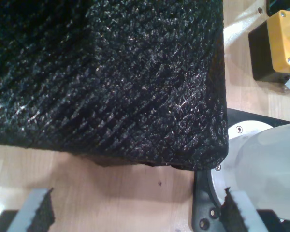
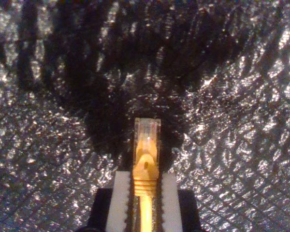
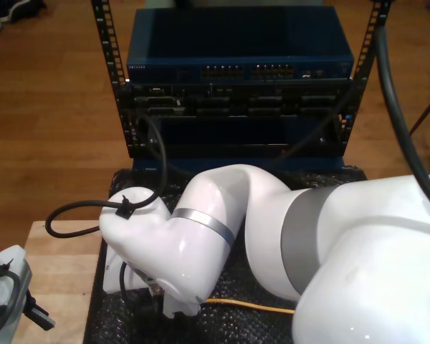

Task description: Grab the cable and plug it in

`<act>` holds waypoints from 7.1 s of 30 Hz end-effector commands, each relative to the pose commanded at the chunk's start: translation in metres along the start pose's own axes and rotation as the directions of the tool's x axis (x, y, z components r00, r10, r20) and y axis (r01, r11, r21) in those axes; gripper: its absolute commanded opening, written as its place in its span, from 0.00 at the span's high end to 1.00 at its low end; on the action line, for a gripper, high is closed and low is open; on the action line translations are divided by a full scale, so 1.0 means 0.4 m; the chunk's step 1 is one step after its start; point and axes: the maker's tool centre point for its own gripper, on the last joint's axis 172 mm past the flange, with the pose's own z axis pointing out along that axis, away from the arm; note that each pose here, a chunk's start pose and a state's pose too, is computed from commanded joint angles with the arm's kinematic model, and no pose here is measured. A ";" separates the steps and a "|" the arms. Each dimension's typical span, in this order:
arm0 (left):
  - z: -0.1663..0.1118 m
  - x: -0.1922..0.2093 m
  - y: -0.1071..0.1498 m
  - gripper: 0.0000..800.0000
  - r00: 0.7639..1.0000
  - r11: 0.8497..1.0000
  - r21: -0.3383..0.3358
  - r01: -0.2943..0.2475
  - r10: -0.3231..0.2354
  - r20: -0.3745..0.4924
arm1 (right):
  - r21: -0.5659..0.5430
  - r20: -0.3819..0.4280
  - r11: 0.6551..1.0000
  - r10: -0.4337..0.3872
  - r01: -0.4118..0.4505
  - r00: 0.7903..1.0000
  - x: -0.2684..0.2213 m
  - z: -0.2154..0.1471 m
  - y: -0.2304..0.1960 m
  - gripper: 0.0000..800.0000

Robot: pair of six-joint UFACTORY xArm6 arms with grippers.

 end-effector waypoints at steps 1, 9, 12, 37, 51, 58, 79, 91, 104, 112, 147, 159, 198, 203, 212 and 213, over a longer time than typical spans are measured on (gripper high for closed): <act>0.000 0.000 0.000 0.00 1.000 1.000 0.000 0.000 0.000 0.000 | -0.002 0.001 1.000 -0.003 0.003 1.000 -0.003 0.000 0.002 0.99; 0.003 0.001 0.003 0.00 1.000 1.000 -0.006 0.001 -0.001 -0.002 | -0.029 -0.047 1.000 0.002 -0.003 0.999 -0.058 -0.053 0.086 0.99; 0.003 0.005 0.001 0.00 1.000 1.000 -0.009 -0.002 0.002 -0.003 | -0.031 -0.059 1.000 0.003 -0.005 0.998 -0.089 -0.067 0.115 0.99; -0.056 0.460 -0.076 0.00 0.916 0.986 -0.013 -0.165 0.148 -0.374 | 0.076 -0.330 0.994 0.104 -0.084 0.938 -0.298 -0.247 0.214 0.99; -0.026 0.613 -0.132 0.00 0.876 0.976 0.030 -0.215 0.206 -0.437 | 0.167 -0.495 0.982 0.158 -0.085 0.854 -0.378 -0.376 0.168 0.99; -0.012 0.657 -0.131 0.00 0.869 0.967 0.019 -0.255 0.238 -0.434 | 0.155 -0.509 0.985 0.143 -0.073 0.849 -0.393 -0.414 0.151 0.99; -0.020 0.783 -0.162 0.00 0.814 0.958 0.067 -0.280 0.274 -0.512 | 0.155 -0.574 0.988 0.109 -0.023 0.811 -0.349 -0.452 0.137 0.99; -0.032 0.792 -0.159 0.00 0.808 0.954 0.070 -0.292 0.285 -0.515 | 0.162 -0.588 0.987 0.111 -0.018 0.801 -0.334 -0.460 0.132 0.99; -0.038 0.803 -0.144 0.24 0.796 0.953 0.057 -0.296 0.279 -0.537 | 0.163 -0.588 0.986 0.113 -0.020 0.801 -0.332 -0.460 0.139 0.99; -0.037 0.803 -0.144 0.42 0.797 0.955 0.054 -0.293 0.275 -0.537 | 0.172 -0.585 0.985 0.118 -0.019 0.802 -0.330 -0.451 0.140 0.99; -0.044 0.811 -0.145 0.80 0.790 0.956 0.058 -0.286 0.270 -0.551 | 0.179 -0.587 0.984 0.125 -0.022 0.800 -0.329 -0.447 0.141 0.99; -0.044 0.811 -0.145 0.86 0.789 0.956 0.059 -0.287 0.271 -0.551 | 0.178 -0.589 0.984 0.125 -0.023 0.799 -0.328 -0.450 0.141 0.99; -0.055 0.849 -0.104 1.00 0.746 0.954 -0.010 -0.300 0.228 -0.625 | 0.083 -0.626 0.993 -0.009 0.079 0.780 -0.347 -0.514 0.131 0.02; -0.075 0.830 -0.126 1.00 0.736 0.962 -0.034 -0.271 0.185 -0.651 | 0.040 -0.636 0.996 -0.033 0.076 0.771 -0.358 -0.552 0.130 0.02; -0.096 0.815 -0.126 1.00 0.739 0.972 -0.129 -0.197 0.061 -0.671 | -0.089 -0.652 0.985 -0.172 0.150 0.739 -0.370 -0.615 0.114 0.00; -0.103 0.819 -0.126 1.00 0.730 0.972 -0.135 -0.190 0.048 -0.681 | -0.104 -0.656 0.984 -0.180 0.148 0.733 -0.373 -0.632 0.110 0.00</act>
